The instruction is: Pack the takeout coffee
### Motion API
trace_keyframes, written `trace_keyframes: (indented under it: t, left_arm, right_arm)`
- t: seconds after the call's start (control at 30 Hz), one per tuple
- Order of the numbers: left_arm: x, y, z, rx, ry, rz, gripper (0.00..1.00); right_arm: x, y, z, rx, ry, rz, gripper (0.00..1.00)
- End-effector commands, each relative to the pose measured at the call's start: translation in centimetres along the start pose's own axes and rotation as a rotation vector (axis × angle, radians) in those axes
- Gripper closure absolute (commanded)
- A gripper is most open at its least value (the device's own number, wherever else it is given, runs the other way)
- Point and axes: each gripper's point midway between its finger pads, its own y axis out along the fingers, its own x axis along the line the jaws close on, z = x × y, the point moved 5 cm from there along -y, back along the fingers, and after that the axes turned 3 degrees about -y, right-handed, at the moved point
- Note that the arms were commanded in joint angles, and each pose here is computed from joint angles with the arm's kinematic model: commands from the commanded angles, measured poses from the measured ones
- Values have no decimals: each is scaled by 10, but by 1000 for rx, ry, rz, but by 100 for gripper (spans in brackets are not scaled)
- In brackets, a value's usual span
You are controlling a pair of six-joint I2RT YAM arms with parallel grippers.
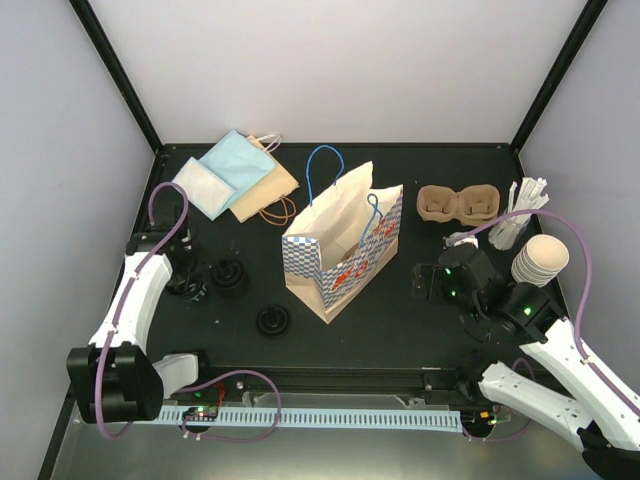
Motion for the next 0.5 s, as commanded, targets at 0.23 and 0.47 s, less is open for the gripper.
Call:
trace_keyframes:
  t: [0.23, 0.47]
  left_arm:
    - [3, -38, -3, -80, 2, -70, 99]
    - [3, -42, -2, -86, 8, -77, 98]
  right_arm:
    - [0, -5, -7, -28, 6, -4, 0]
    - [1, -4, -6, -25, 5, -6, 0]
